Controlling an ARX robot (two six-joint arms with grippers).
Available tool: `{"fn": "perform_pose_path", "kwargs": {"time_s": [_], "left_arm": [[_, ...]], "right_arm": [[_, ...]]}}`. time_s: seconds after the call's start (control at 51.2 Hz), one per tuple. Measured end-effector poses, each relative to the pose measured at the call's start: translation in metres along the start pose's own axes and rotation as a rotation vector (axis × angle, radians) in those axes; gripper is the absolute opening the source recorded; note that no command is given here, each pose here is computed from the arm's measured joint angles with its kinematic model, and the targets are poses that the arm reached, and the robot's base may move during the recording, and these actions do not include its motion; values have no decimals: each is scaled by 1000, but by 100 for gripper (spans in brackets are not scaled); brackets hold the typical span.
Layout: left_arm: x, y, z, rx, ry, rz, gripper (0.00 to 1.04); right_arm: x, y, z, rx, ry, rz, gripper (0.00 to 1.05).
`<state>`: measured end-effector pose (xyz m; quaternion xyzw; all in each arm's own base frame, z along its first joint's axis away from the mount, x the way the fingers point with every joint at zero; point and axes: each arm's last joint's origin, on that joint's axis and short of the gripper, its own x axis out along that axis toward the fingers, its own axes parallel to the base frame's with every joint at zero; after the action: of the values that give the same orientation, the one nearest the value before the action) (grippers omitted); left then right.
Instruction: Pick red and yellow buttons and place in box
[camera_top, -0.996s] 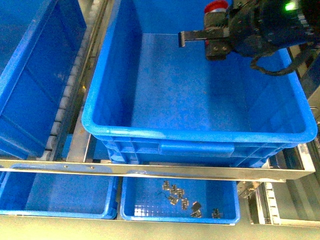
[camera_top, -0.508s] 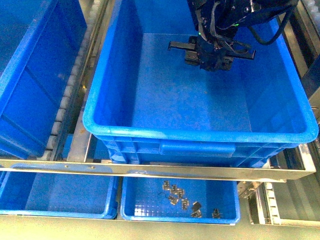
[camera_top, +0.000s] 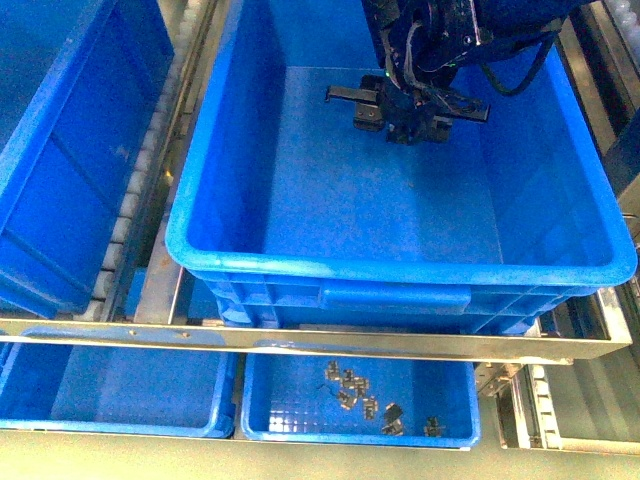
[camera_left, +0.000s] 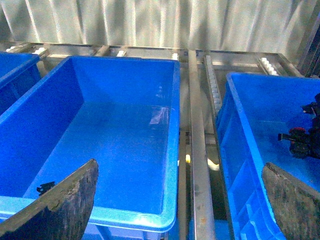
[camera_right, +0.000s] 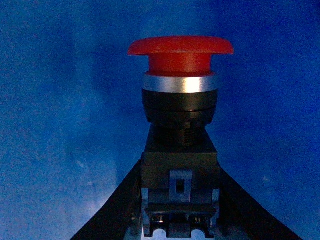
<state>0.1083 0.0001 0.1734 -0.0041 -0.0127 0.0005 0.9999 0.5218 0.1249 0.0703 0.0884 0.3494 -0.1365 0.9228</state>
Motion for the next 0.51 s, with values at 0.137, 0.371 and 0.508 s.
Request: {"fn": "perform_pose_path", "kwargs": {"time_s": [0.137, 0.371, 0.508], "left_arm": [[0, 0, 0, 0, 0, 0, 97], [0, 0, 0, 0, 0, 0, 97], [0, 0, 0, 0, 0, 0, 97]], "right_arm": [[0, 2, 2, 6, -17, 34, 61], [-33, -23, 11, 15, -81, 145, 98], [-96, -53, 18, 43, -137, 235, 98]]}}
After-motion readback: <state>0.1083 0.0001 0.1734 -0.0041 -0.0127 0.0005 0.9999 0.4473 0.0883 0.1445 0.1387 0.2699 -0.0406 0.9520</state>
